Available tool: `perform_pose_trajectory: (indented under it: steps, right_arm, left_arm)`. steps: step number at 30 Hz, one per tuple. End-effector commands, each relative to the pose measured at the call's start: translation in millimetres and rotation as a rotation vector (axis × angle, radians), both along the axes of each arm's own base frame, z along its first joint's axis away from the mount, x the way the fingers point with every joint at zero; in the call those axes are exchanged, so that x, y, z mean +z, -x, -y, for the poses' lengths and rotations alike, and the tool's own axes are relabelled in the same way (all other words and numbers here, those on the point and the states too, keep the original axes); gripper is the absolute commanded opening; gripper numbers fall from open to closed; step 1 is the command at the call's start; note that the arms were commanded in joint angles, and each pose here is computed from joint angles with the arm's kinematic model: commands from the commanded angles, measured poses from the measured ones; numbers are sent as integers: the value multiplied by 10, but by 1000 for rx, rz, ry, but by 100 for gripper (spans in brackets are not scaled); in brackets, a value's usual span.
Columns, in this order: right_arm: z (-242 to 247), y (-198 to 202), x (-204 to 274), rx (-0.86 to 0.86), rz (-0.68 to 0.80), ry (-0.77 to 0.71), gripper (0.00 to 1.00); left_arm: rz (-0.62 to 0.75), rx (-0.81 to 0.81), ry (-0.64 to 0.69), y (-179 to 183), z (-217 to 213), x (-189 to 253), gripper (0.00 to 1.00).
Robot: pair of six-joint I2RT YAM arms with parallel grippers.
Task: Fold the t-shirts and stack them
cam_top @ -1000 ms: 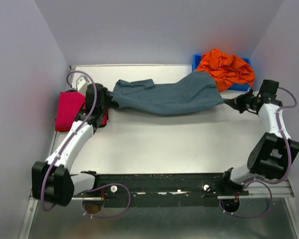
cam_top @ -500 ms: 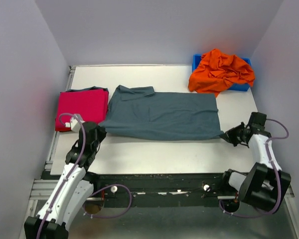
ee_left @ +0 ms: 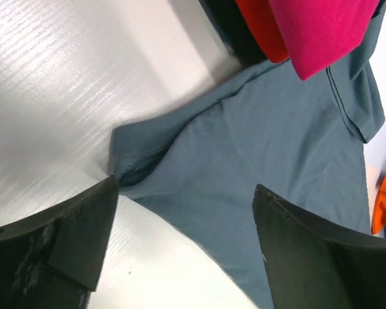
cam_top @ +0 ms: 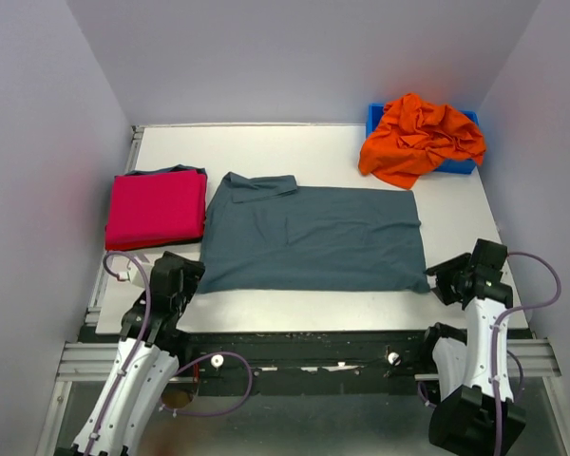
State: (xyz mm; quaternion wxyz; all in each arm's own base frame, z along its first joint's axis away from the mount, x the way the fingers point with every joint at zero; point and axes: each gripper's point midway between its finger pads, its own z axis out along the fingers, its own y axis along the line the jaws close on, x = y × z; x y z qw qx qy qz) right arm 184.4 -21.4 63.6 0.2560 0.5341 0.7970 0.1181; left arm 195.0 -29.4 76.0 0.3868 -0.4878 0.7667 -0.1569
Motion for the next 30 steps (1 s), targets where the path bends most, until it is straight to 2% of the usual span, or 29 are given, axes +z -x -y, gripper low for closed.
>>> perform_pose_trajectory:
  steps: [1, 3, 5, 8, 10, 12, 16, 21, 25, 30]
  right_arm:
    - [132, -90, 245, 24, 62, 95, 60]
    - [72, -297, 500, 137, 181, 116, 60]
    - [-64, -464, 666, 265, 294, 106, 59]
    - [-197, -634, 813, 364, 397, 80, 59]
    - [-238, -750, 891, 405, 442, 86, 54]
    - [-218, -855, 923, 410, 441, 95, 52]
    - [-254, -1087, 919, 441, 422, 76, 45]
    - [-412, -1402, 959, 501, 398, 97, 41]
    - [-542, -1545, 987, 517, 434, 47, 40]
    - [-531, -1612, 992, 509, 451, 66, 40]
  left_arm:
    - [34, 18, -53, -34, -99, 178, 96]
    - [62, -12, -129, -106, -150, 395, 99]
    - [107, -113, -193, -263, -75, 595, 99]
    - [157, -275, -234, -509, 145, 809, 99]
    - [161, -362, -238, -695, 305, 847, 99]
    - [218, -449, -226, -903, 507, 946, 97]
    - [257, -446, -213, -1316, 651, 997, 95]
    - [230, -447, -298, -1817, 696, 928, 86]
    - [173, -467, -374, -2129, 706, 829, 80]
    - [94, -505, -371, -2410, 818, 608, 68]
